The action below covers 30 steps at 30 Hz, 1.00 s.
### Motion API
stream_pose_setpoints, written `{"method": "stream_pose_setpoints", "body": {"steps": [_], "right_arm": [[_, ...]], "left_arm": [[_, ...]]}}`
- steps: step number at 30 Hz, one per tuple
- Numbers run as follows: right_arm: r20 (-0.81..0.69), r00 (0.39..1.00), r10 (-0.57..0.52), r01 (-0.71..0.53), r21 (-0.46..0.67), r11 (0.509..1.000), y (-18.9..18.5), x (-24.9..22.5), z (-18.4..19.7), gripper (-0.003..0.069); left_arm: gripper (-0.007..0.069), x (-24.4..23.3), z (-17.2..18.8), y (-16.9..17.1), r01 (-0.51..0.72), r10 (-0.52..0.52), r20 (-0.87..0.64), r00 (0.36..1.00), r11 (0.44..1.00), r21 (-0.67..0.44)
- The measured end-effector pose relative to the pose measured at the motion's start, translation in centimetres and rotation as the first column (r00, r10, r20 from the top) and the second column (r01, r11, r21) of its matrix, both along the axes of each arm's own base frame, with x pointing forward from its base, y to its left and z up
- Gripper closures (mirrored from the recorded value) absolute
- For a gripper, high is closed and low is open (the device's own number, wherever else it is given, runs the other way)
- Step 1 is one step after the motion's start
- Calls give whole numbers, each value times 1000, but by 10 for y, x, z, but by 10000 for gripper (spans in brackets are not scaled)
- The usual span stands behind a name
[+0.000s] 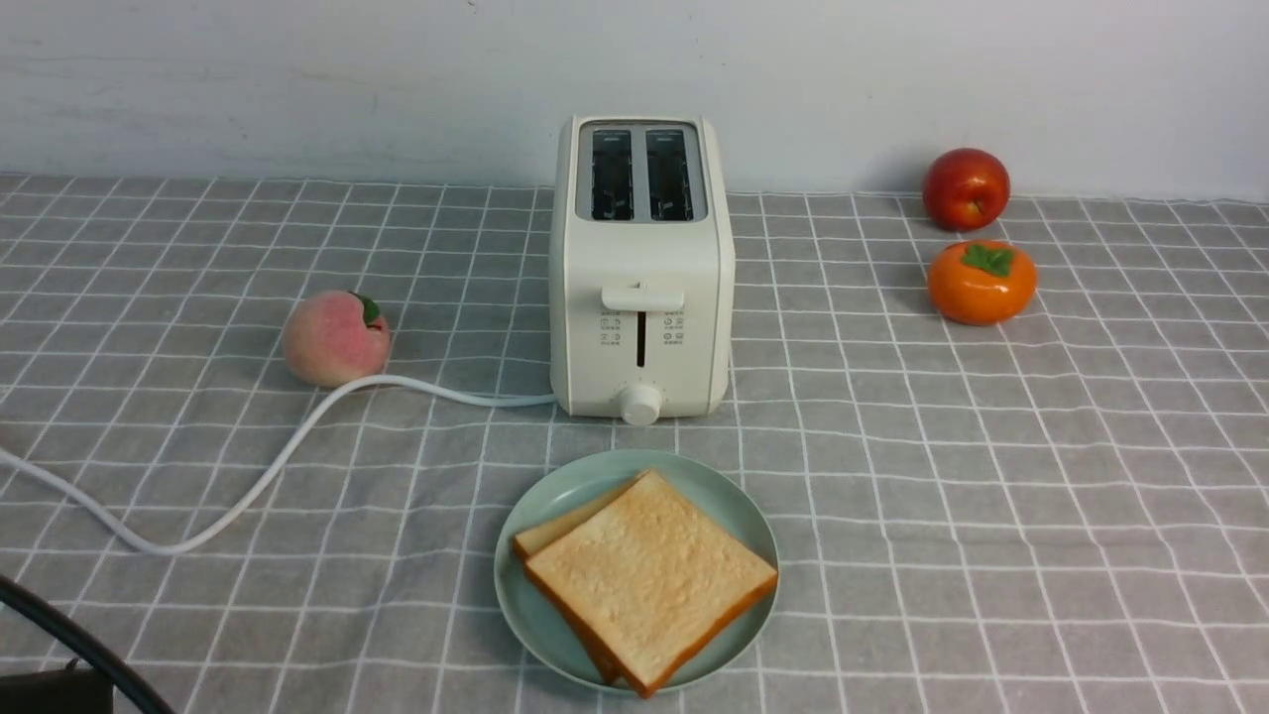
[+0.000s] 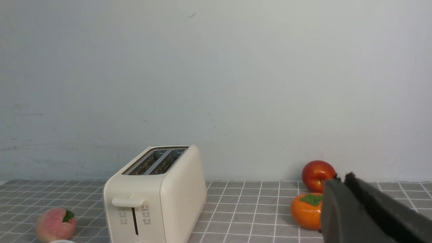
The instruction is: Take toasted bread from bread machine on grey coffee table place on plate.
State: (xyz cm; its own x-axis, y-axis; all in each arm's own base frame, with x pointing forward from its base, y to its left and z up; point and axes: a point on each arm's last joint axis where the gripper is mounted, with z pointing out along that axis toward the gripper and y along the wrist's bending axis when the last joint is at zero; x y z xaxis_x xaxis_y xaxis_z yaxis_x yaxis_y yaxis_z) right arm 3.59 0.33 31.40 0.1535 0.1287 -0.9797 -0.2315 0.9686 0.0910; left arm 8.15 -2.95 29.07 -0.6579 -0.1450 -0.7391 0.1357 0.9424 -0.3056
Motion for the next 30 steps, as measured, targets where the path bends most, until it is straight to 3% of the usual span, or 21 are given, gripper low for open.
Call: {"method": "stream_pose_setpoints", "body": {"steps": [10, 14, 18, 21, 25, 30], "right_arm": [[0, 1000, -1, 1, -1, 1000, 0, 0, 0, 647], [1, 1000, -1, 1, -3, 1000, 0, 0, 0, 644], [1, 1000, -1, 1, -3, 1000, 0, 0, 0, 644], [1, 1000, -1, 1, -3, 1000, 0, 0, 0, 641], [1, 1000, -1, 1, -3, 1000, 0, 0, 0, 638], [1, 1000, -1, 1, -3, 1000, 0, 0, 0, 633]], "left_arm": [[638, -2, -2, 1, 2, -2, 6, 1000, 1000, 8], [638, -14, -9, 6, -49, 53, 191, 980, 998, -29], [637, -23, -40, 15, -132, 154, 385, 910, 988, -83], [637, -25, -78, 20, -180, 190, 439, 878, 981, -65], [633, -27, -111, 22, -207, 203, 418, 885, 978, -37], [629, -30, -121, 23, -206, 191, 345, 919, 979, 6]]}}
